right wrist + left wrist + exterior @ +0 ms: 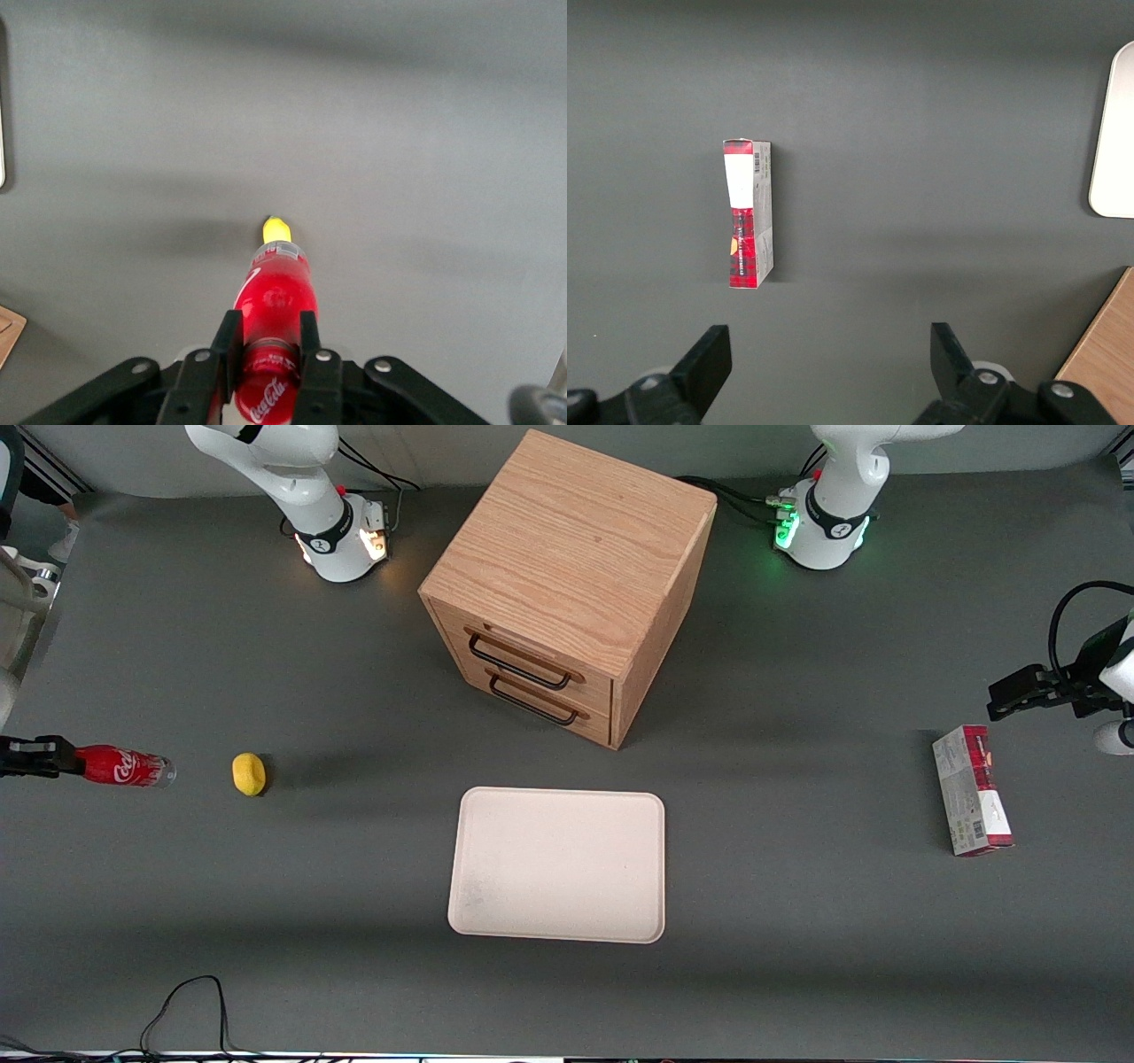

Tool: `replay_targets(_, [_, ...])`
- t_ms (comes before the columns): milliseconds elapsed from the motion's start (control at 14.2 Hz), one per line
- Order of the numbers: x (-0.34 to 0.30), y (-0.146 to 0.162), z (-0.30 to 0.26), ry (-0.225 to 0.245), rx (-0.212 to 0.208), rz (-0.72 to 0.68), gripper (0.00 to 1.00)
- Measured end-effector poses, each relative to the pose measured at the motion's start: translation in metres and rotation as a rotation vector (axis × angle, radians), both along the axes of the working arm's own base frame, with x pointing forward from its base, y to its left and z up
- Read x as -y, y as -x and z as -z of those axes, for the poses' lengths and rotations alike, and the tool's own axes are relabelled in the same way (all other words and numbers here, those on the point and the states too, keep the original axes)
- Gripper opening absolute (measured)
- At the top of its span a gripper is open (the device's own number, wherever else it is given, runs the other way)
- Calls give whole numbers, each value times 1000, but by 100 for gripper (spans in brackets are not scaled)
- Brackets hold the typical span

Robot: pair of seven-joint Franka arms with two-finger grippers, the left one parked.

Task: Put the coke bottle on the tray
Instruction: 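Lift the bottle with the right gripper, then carry the bottle over the cream tray and lower it onto the tray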

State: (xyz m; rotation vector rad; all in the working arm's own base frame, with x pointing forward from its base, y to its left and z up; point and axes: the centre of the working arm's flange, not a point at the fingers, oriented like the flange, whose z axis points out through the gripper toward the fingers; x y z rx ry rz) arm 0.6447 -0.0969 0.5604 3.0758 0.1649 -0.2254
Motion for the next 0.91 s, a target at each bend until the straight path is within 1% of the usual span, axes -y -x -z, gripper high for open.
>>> replay_targets(140, [-33, -3, 1, 8, 2, 20, 30])
replay_targets(351, [-131, -10, 10, 35, 14, 97, 30])
replay_targets(491, [-198, -16, 26, 38, 26, 145, 30])
replay_targets(702, [-282, -34, 50, -12, 57, 281, 30])
replay_targets(912, [-338, -56, 80, -82, 117, 370, 30])
